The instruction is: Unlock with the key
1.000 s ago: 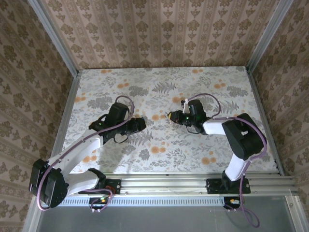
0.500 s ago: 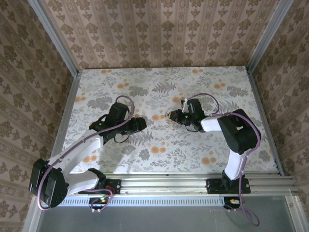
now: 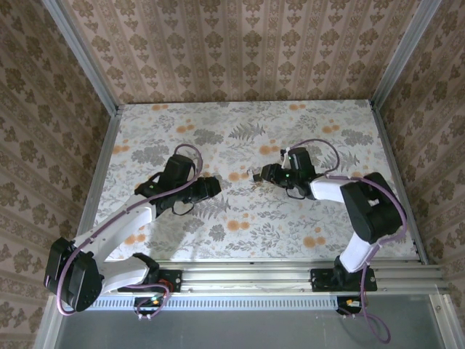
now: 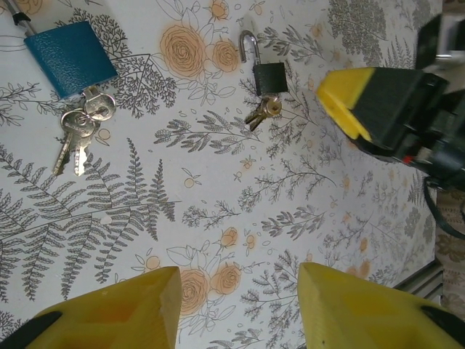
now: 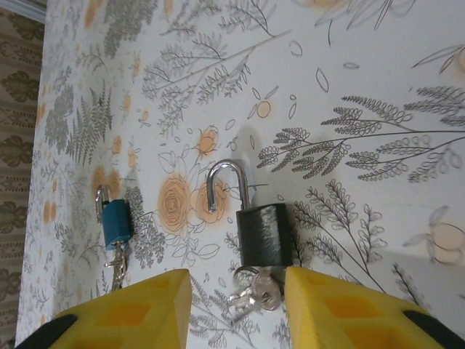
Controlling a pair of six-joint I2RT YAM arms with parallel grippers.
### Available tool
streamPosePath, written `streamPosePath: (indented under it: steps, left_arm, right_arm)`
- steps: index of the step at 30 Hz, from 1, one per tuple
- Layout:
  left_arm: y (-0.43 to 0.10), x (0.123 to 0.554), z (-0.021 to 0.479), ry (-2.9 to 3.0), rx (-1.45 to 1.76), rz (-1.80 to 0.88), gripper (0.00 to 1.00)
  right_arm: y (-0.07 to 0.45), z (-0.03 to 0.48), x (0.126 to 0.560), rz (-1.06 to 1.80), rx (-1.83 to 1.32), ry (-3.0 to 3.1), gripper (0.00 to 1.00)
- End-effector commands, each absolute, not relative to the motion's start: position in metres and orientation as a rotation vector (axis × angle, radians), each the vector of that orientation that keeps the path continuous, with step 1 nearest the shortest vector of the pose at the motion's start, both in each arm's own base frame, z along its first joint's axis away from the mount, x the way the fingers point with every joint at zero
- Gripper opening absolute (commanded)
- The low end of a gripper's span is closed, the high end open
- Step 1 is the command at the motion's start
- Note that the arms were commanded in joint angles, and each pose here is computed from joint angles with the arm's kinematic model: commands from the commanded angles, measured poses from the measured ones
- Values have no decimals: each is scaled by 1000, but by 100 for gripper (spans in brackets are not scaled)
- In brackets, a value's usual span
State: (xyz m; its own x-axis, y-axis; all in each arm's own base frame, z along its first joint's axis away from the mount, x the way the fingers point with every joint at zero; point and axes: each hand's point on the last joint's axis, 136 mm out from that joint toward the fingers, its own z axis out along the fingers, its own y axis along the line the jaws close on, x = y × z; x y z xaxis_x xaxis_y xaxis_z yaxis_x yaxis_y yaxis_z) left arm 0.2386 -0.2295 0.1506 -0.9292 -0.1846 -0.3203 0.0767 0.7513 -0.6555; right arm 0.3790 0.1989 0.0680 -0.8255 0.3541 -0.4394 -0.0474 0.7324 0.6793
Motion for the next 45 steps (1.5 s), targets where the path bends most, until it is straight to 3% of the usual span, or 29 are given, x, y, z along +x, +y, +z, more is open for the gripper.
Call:
streamPosePath:
  steps: [1,6,7,8,9,10,16,31,36,45]
  left_arm:
    - [-224,241,147,2575,-109,-972,48]
    - [-211,246,146,2582,-154,-917,56]
    - [-208,247,145,2582,-162,-899,59]
    - [-203,249,145,2581,-173,-880,61]
    - [-197,252,145,2581,-183,-857,92]
    - [-193,254,146,2580,-188,-837,100]
    - [-153,275,150,2575,-234,-646,100]
    - [1,333,172,2255,-272,258,100]
    - [29,343,161,2102,-298,333,100]
    - [46,380,124,1941,-222,429,100]
  right_arm:
    - [180,71,364,829,215,2399,42]
    - [163,88,347,734,191,2391,53]
    - [160,92,344,715,188,2387,64]
    - [156,99,341,695,176,2372,100]
    - [152,105,338,673,171,2362,100]
    - [148,109,335,654,165,2355,100]
    - [120,130,322,482,183,2335,100]
    - [6,183,335,-294,331,1983,100]
    - [-10,185,334,-408,287,1821,100]
    - [-29,144,347,-503,287,1820,100]
